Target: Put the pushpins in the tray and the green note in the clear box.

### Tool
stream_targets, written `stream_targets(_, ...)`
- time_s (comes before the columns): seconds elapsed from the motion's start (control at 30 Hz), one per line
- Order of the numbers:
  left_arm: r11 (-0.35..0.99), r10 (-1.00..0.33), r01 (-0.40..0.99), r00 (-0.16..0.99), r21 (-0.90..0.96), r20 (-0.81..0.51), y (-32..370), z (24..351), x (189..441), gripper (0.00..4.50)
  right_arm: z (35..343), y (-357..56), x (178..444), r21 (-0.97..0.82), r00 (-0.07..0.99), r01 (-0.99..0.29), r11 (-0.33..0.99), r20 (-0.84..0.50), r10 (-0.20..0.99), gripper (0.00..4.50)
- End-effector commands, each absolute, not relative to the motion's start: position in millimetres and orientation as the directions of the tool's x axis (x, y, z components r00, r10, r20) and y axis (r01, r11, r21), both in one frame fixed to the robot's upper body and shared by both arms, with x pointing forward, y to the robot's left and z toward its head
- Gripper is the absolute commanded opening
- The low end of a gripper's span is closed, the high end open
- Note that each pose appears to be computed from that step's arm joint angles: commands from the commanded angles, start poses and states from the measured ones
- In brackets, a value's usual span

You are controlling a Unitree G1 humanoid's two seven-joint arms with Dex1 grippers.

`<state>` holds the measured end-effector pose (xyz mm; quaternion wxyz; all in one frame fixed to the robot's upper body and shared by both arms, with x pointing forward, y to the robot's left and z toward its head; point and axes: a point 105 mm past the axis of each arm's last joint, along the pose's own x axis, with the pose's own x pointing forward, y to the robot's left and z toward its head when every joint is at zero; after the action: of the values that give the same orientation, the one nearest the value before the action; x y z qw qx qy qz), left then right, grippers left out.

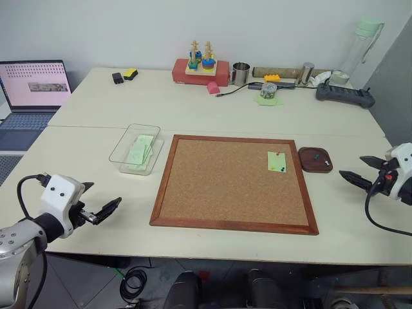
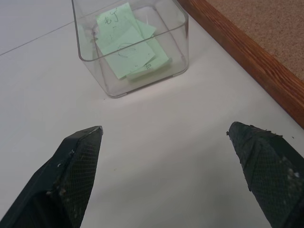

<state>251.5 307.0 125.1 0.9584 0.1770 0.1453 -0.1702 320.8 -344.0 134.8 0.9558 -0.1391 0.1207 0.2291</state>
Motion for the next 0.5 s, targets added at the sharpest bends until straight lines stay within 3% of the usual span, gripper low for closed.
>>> stream_targets(0.03, 0.858, -0.300, 0.400, 0.900, 0.323, -0.317, 306.1, 136.3, 252.9, 4.49, 149.0, -344.1, 318.9, -0.241, 0.873, -0.472, 0.848, -0.259, 0.412, 4.47)
stream_targets(0.5, 0.852, -0.323, 0.427, 0.884, 0.304, -0.336, 300.3, 138.3, 255.1, 4.49, 147.2, -343.4, 316.4, -0.240, 0.868, -0.479, 0.844, -0.272, 0.415, 4.47)
